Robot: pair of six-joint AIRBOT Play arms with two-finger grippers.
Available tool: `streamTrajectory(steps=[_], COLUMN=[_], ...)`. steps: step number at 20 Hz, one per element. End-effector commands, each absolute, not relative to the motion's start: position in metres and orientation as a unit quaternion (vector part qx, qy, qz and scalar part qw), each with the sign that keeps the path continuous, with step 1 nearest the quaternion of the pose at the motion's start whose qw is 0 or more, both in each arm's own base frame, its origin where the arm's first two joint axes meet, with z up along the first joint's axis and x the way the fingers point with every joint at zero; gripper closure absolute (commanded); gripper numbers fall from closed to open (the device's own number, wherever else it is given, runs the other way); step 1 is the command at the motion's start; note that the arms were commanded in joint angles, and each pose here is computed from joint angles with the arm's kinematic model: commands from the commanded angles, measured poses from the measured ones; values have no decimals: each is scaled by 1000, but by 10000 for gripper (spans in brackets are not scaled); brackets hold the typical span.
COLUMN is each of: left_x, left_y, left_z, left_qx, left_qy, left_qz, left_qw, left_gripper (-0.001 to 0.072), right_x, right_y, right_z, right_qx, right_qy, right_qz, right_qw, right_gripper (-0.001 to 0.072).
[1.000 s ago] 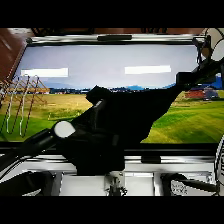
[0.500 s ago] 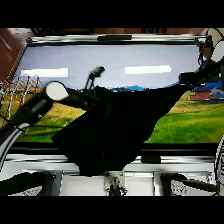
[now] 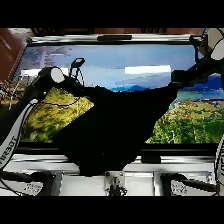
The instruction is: Fold the shirts.
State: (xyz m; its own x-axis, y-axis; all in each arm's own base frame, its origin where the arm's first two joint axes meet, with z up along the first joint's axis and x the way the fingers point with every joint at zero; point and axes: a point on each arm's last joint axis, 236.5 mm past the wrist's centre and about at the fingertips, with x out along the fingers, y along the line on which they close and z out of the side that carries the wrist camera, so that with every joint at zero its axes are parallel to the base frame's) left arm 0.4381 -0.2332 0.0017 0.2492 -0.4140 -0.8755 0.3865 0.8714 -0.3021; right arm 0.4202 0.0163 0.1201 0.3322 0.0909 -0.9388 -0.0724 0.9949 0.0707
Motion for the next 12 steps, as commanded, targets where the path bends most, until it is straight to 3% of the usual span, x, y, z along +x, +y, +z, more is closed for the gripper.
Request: streamTrajectory(steps=[1,9,10,12], left_x=[445,428,427,429], left_y=[-231,-273,-273,-268], left_z=[-53,-84,-85,-85], left_qx=[-8,23,24,22], left_qy=[591,596,598,600], left_qz=[-237,-278,-278,-274], left_qw=[771,753,751,751], left_gripper=[117,120,149,634], right_x=[418,416,416,416], right_y=[28,36,36,38], right_z=[120,121,121,121], right_qx=[26,45,46,50], right_qy=[579,581,581,581], right_qz=[67,74,74,75], right_qw=[812,809,809,809], right_gripper=[657,658,658,658])
